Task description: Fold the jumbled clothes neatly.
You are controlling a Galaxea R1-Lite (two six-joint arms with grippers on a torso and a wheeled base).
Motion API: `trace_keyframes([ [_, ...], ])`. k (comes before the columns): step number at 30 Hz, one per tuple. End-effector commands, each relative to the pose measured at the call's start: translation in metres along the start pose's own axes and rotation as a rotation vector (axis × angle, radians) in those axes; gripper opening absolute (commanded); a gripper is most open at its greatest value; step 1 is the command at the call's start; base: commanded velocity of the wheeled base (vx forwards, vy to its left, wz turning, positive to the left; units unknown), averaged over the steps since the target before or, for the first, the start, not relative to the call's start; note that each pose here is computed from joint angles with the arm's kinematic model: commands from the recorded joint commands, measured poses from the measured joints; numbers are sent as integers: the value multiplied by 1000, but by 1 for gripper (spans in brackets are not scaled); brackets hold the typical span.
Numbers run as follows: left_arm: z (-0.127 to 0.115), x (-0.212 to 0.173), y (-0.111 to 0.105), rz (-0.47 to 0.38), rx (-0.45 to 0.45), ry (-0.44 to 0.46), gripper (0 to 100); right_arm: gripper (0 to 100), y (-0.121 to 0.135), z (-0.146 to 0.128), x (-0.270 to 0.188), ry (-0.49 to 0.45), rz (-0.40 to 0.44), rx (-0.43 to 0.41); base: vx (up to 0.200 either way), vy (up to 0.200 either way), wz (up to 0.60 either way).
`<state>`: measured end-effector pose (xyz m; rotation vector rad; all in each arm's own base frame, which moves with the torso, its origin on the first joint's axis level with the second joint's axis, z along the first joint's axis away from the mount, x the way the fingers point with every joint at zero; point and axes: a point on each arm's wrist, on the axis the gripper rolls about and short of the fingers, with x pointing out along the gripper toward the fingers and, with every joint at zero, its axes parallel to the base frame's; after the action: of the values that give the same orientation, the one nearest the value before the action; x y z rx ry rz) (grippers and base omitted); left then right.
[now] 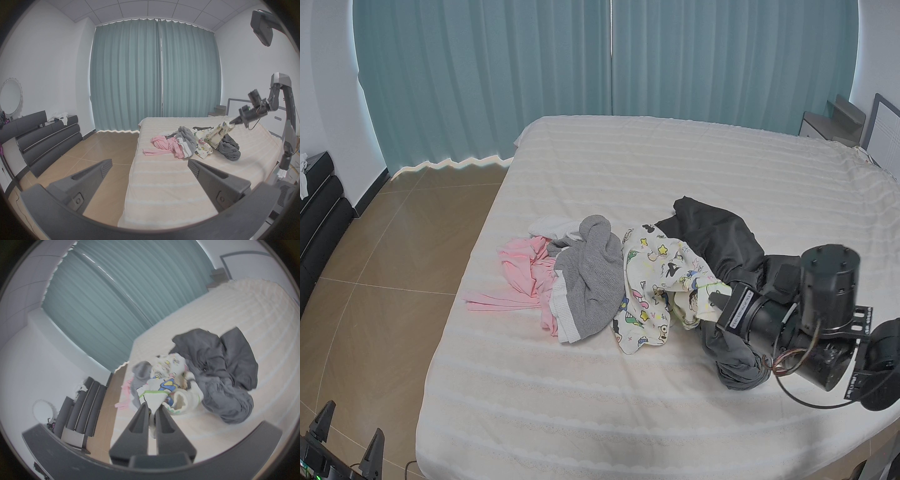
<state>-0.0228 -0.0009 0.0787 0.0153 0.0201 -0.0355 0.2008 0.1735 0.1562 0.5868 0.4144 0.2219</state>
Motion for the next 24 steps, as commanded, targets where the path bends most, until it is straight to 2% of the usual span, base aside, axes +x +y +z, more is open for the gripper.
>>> trace_keyframes([
  [1, -3, 0, 0, -7, 44, -8, 100, 0, 25, 33, -53, -111, 189, -14, 0, 0, 0],
  [6, -2, 0, -1, -24, 63, -20, 100, 0, 35, 49, -72, -165, 247, -51, 0, 0, 0],
  [7, 7, -3, -1, -31, 50, -60, 100, 0, 36, 53, -75, -176, 261, -53, 0, 0, 0],
  [8, 24, -7, -1, -44, 24, -129, 100, 0, 38, 56, -76, -181, 276, -58, 0, 0, 0],
  [9, 67, -18, -1, -82, -51, -249, 100, 0, 41, 61, -81, -189, 307, -67, 0, 0, 0],
  [11, 111, -21, -1, -143, -123, -280, 100, 0, 48, 68, -84, -199, 355, -82, 0, 0, 0],
  [12, 126, -15, -1, -191, -117, -242, 100, 0, 53, 73, -86, -210, 385, -92, 0, 0, 0],
  [13, 126, -15, -1, -191, -117, -242, 100, 0, 53, 73, -86, -210, 385, -92, 0, 0, 0],
  [14, 134, -4, -3, -262, -103, -190, 100, 0, 59, 79, -88, -222, 418, -102, 0, 0, 0],
  [16, 133, 7, -4, -349, -85, -127, 100, 0, 66, 86, -90, -236, 452, -112, 0, 0, 0],
  [18, 132, 29, -7, -476, -47, -20, 100, 0, 76, 95, -91, -254, 502, -124, 0, 0, 0],
  [20, 134, 38, -7, -511, -36, 11, 100, 0, 79, 98, -91, -260, 516, -130, 0, 0, 0],
  [21, 133, 58, -8, -580, -3, 79, 100, 0, 88, 103, -92, -277, 548, -141, 0, 0, 0],
  [23, 131, 71, -9, -612, 29, 121, 100, 0, 95, 104, -92, -277, 567, -149, 0, 0, 0],
  [24, 127, 87, -11, -651, 66, 176, 100, 0, 102, 105, -94, -276, 585, -154, 0, 0, 0],
])
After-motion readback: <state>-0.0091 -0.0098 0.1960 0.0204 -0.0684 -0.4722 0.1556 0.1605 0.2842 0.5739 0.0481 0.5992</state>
